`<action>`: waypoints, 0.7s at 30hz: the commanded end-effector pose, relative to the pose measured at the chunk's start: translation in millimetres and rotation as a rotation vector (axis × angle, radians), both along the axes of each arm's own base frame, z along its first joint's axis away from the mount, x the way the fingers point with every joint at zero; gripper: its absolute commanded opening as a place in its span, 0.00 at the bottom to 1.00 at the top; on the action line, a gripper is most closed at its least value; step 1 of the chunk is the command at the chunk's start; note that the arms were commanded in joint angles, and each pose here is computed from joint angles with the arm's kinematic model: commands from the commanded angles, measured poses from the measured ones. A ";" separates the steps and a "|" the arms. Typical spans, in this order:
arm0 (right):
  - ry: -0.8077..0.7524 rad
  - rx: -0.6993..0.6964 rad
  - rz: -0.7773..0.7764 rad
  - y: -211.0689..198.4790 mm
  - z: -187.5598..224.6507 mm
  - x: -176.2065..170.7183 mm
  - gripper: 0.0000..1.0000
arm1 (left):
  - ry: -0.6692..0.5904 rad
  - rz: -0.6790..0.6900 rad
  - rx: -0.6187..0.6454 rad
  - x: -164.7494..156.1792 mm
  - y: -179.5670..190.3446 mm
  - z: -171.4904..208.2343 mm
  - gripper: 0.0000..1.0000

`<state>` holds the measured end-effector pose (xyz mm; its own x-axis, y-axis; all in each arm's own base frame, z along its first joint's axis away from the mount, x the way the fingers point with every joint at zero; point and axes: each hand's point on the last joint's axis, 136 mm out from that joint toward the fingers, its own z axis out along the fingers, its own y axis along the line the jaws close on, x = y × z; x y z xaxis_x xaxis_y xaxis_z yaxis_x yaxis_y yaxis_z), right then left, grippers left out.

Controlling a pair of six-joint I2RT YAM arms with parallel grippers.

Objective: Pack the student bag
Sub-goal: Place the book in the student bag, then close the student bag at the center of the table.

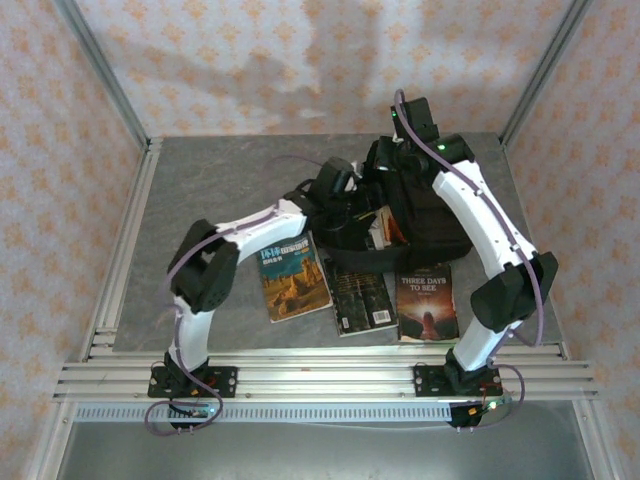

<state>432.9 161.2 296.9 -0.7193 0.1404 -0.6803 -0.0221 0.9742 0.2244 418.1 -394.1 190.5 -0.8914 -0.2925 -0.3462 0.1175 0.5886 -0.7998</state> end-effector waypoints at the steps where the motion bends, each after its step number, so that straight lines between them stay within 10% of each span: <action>1: -0.075 -0.010 -0.025 -2.7 15.7 15.4 0.00 | -0.056 -0.031 0.158 -25.4 31.4 13.4 0.65; 8: -0.022 0.037 -0.004 8.7 -5.7 16.7 0.06 | -0.032 0.162 0.297 -52.5 113.2 10.0 0.64; 14: 0.017 0.089 0.037 26.0 -18.3 11.2 0.58 | -0.047 0.330 0.338 -89.0 174.6 2.8 0.66; 21: -0.065 0.050 0.133 62.3 -4.1 -35.0 0.76 | -0.037 0.363 0.382 -125.7 211.1 -9.1 0.73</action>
<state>418.8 208.0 266.9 -0.7461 0.0989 -0.6585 -0.1091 0.9574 0.2674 298.1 -202.8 184.0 -0.7686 -0.4111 -0.4901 -0.0817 0.8230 -0.5621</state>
